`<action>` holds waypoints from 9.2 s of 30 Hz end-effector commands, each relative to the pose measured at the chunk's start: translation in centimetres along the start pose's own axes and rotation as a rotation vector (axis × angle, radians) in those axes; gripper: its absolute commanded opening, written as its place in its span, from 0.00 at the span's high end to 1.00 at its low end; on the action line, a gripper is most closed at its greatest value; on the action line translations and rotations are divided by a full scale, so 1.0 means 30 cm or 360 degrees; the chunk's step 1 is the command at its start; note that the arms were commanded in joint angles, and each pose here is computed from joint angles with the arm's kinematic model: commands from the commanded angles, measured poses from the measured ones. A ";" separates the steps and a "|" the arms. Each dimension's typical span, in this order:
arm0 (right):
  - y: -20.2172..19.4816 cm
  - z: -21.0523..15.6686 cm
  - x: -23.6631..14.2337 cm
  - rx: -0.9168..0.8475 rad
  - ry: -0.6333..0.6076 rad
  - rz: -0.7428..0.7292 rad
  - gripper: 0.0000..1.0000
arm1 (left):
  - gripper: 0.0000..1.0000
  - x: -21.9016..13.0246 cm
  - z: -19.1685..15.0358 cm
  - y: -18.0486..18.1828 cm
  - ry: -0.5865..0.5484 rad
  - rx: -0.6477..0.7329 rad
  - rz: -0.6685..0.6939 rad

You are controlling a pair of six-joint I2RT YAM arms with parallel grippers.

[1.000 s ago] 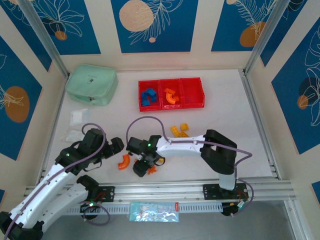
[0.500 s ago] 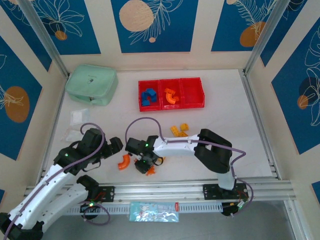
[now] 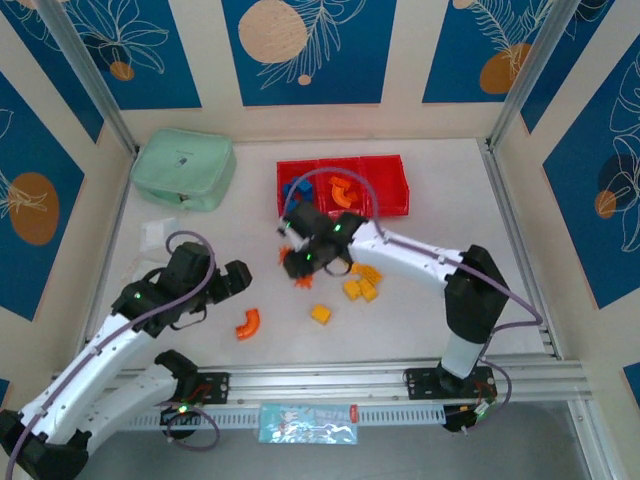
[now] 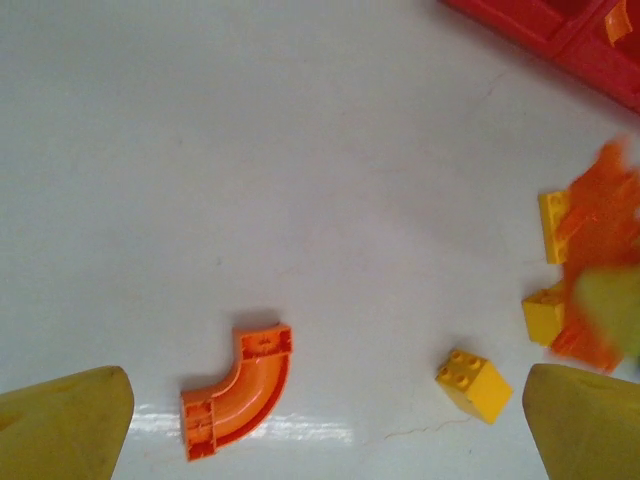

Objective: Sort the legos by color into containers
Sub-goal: Place the lego in the container, then pick up the lego from the bottom-center of the table, then place the lego in the container, then pick up the lego from the center of the table, then place the lego in the container, then pick up the lego from the center of the table.

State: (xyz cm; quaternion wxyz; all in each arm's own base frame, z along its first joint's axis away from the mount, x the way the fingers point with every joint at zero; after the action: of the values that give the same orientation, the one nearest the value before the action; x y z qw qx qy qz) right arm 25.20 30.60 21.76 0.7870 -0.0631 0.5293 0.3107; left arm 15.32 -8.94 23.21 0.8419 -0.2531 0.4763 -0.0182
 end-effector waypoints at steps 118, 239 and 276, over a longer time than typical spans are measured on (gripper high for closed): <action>0.094 0.034 0.111 0.0439 0.0067 -0.0206 0.71 | 0.01 -0.165 0.032 0.029 -0.0181 0.0011 -0.0089; -0.726 0.156 -0.076 0.0854 -0.0176 -0.0365 0.33 | 0.01 0.213 0.125 -0.327 0.0143 0.0311 -0.0276; -0.423 -0.232 0.288 0.0442 0.0508 -0.0405 0.45 | 0.01 0.147 0.015 -0.116 0.0095 0.0126 -0.0097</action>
State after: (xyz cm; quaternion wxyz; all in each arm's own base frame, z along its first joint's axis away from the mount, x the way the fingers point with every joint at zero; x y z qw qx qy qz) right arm 30.70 21.43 10.63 0.7568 -0.0429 0.6368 0.1409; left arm 19.05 -13.18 21.94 0.8368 -0.2379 0.4865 -0.0806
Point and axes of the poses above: each hand's point on the last joint's axis, 136 mm out from that joint toward the fingers, its own x axis out along the fingers, its own y axis along the line the jaws close on, z = x × y, the point moved 8 cm from there along -x, back along the fingers, and after that the axes turned 1 degree about x, right-handed, at the moved point
